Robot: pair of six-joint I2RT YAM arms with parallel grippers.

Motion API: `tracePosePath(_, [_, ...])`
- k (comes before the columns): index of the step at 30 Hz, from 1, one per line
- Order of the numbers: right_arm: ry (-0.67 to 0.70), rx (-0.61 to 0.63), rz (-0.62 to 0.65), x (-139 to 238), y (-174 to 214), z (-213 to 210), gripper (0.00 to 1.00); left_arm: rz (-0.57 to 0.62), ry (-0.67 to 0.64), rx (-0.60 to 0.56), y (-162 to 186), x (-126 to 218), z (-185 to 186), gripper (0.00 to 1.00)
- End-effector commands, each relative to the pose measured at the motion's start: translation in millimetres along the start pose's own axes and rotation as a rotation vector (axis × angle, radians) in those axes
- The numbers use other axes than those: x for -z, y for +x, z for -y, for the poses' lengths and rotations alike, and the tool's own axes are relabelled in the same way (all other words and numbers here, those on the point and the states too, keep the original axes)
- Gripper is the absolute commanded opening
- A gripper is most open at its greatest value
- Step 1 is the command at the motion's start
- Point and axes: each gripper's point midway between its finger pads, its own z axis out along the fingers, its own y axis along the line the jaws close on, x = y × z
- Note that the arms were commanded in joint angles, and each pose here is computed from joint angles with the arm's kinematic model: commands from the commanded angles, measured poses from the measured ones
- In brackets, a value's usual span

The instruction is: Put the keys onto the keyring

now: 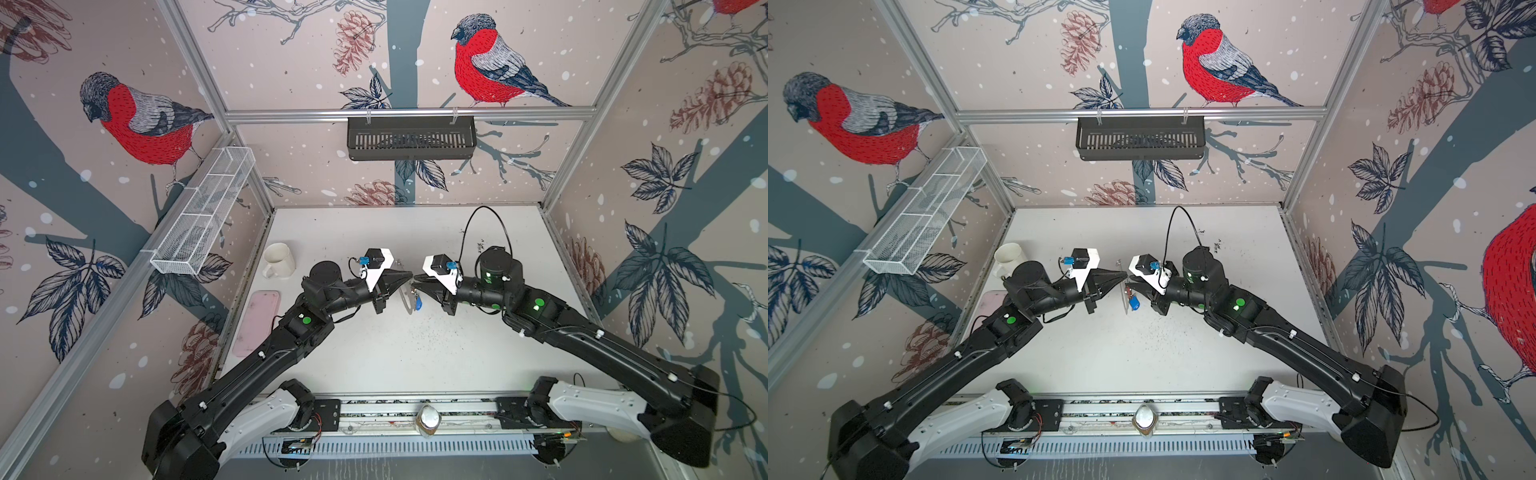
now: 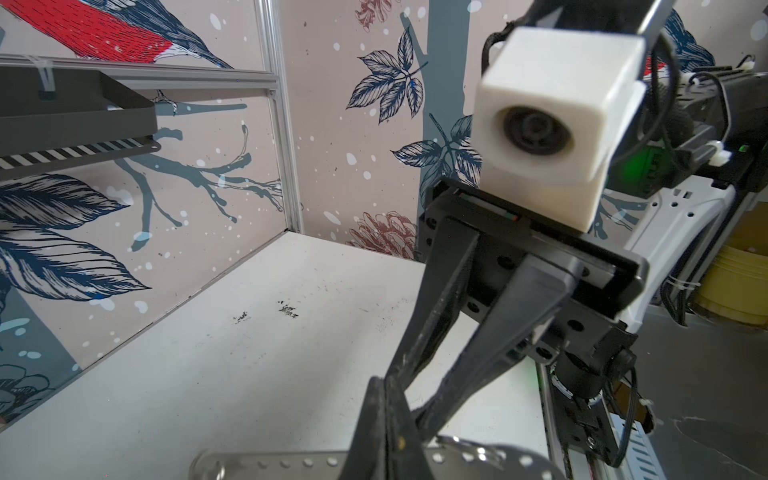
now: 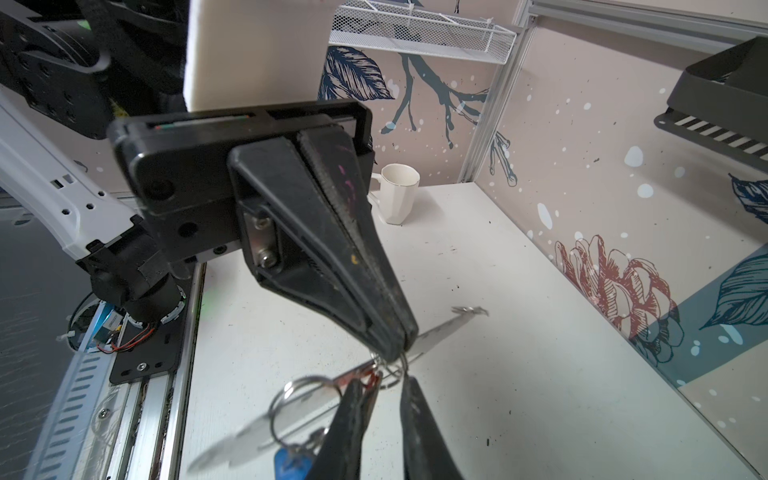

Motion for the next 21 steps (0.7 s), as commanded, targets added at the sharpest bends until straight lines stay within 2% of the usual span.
tracePosePath(1, [0.009, -0.006, 0.045, 2.1, -8.2, 1.0, 0.21, 0.095, -0.022, -0.030, -22.1, 2.1, -2.3, 0.00])
tracePosePath(4, [0.002, -0.016, 0.049, 1.3, -6.7, -0.2, 0.20, 0.111, -0.020, -0.026, -23.8, 3.1, -1.5, 0.00])
tracePosePath(11, [0.005, -0.019, 0.058, 0.2, -7.5, 0.5, 0.06, 0.120, -0.008, -0.020, -23.6, 3.1, 0.4, 0.00])
tracePosePath(21, [-0.073, -0.021, 0.084, -11.9, -12.7, -8.6, 0.03, 0.152, 0.027, -0.005, -24.0, 3.0, 5.4, 0.00])
